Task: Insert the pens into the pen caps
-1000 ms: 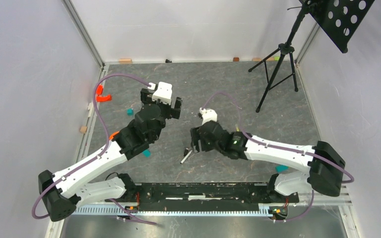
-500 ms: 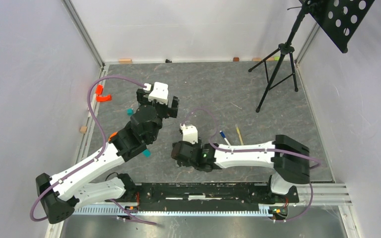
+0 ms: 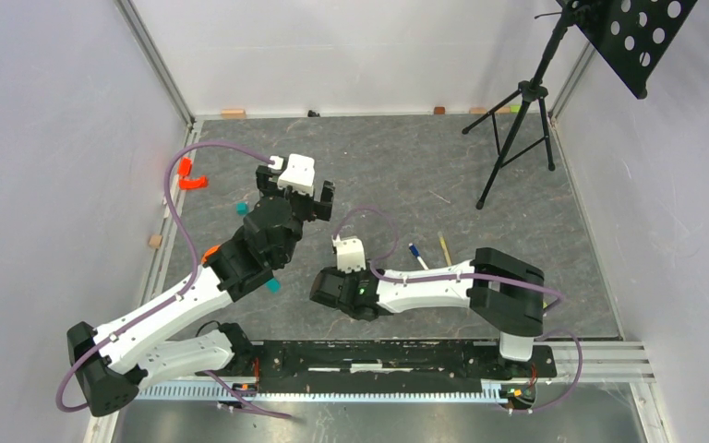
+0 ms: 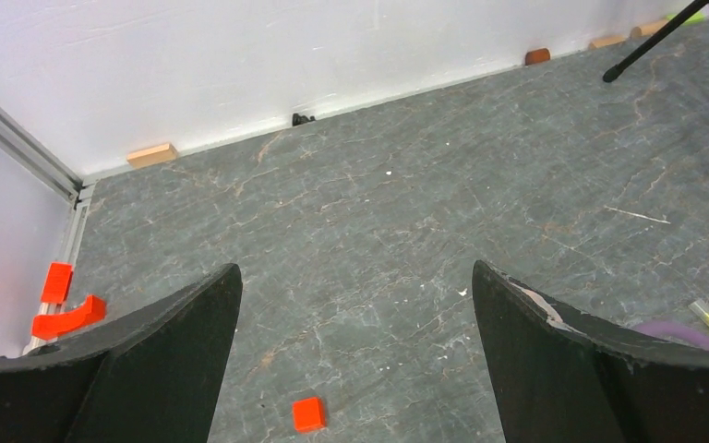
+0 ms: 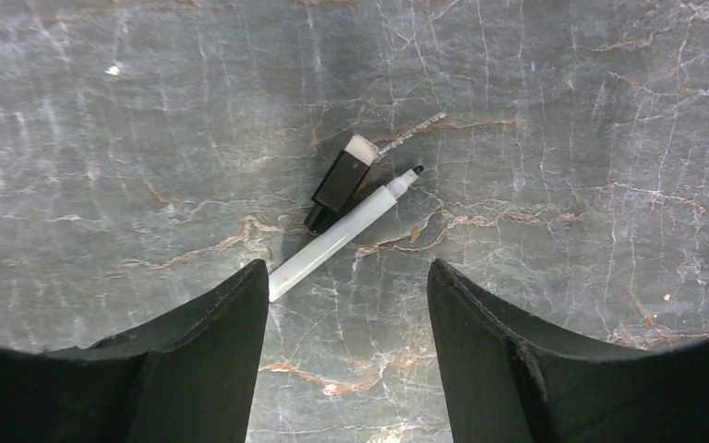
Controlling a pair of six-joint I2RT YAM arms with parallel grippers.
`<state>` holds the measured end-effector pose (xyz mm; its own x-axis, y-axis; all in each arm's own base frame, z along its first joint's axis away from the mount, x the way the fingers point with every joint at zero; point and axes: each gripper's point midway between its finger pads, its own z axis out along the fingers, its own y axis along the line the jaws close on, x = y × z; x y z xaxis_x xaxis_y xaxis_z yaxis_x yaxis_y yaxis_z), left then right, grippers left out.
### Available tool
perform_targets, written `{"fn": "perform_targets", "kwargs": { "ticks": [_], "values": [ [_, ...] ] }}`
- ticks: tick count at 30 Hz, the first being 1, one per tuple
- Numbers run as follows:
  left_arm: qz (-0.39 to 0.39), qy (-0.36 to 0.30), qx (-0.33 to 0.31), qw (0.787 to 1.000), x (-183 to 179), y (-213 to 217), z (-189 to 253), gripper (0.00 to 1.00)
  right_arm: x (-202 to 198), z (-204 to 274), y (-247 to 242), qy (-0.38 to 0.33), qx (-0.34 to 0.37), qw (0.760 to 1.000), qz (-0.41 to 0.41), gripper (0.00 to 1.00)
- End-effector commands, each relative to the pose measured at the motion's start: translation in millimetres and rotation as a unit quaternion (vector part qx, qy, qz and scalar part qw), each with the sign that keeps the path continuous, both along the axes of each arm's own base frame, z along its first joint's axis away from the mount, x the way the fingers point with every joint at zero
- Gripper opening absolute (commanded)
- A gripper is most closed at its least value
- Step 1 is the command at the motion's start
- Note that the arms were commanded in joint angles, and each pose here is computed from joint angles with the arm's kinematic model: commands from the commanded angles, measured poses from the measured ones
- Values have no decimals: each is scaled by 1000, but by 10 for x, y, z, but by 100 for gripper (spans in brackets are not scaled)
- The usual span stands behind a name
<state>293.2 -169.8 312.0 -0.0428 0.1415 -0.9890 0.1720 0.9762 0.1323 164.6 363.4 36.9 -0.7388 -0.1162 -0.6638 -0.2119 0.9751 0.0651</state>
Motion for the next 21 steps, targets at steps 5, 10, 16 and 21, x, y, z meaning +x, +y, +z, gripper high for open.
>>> {"fn": "perform_targets", "kwargs": {
  "ticks": [5,10,16,21],
  "values": [
    [-13,-16,-6,1000,-9,-33,102,100,54,-126,-51,-12,-34,999,-5,66],
    [-15,-15,-5,1000,-6,-42,91,100,16,-172,-180,-6,-56,998,-1,60],
    [-18,-12,-4,1000,4,-67,69,100,-47,-171,-403,-9,-66,997,33,46],
    [-19,-10,0,1000,9,-75,52,100,-67,-166,-546,-13,-82,995,51,40]
  ]
}}
